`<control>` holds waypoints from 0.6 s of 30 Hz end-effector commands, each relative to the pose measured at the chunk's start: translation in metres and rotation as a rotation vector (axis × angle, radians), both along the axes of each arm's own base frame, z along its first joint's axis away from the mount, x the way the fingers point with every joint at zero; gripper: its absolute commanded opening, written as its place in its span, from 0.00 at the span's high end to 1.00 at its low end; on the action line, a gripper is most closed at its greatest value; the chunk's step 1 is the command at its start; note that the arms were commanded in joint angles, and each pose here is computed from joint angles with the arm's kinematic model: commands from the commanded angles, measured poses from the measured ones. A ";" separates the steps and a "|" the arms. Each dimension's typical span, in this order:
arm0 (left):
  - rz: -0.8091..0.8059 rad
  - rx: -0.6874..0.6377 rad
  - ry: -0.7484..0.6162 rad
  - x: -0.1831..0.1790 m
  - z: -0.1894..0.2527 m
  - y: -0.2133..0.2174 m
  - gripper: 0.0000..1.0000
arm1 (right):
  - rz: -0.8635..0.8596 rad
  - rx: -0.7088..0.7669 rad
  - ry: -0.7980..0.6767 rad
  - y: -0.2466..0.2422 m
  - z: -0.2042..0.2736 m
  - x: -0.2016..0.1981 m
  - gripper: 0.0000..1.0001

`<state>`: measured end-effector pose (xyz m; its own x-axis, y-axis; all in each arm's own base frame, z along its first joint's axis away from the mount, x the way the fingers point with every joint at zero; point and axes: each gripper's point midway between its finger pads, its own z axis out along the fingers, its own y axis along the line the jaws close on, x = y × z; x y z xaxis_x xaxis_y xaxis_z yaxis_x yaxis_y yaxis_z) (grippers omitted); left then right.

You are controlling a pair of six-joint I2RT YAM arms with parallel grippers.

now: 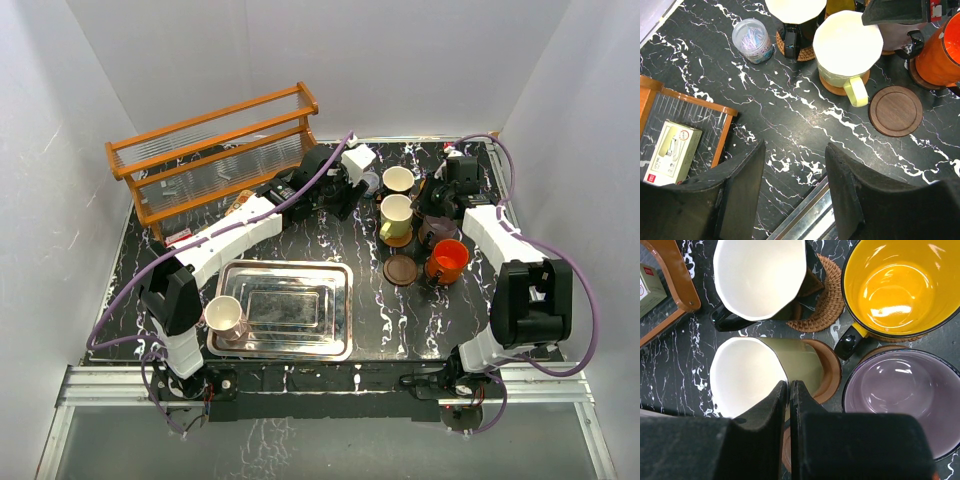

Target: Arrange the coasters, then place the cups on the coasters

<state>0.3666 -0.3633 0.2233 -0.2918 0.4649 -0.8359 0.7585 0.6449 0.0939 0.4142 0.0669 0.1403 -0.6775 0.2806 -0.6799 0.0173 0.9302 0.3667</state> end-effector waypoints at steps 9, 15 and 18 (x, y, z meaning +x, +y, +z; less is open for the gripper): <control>-0.014 -0.023 -0.023 -0.005 0.017 0.003 0.49 | 0.008 -0.025 -0.081 -0.003 0.026 0.019 1.00; -0.015 -0.020 -0.024 -0.005 0.016 0.003 0.49 | 0.008 -0.029 -0.091 -0.004 0.029 0.016 0.97; -0.016 -0.019 -0.023 -0.005 0.015 0.003 0.48 | 0.011 -0.025 -0.098 -0.003 0.032 0.015 0.94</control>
<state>0.3665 -0.3633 0.2230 -0.2904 0.4668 -0.8353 0.7599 0.6431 0.0951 0.4147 0.0633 0.1353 -0.6899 0.2543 -0.6778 0.0150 0.9411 0.3378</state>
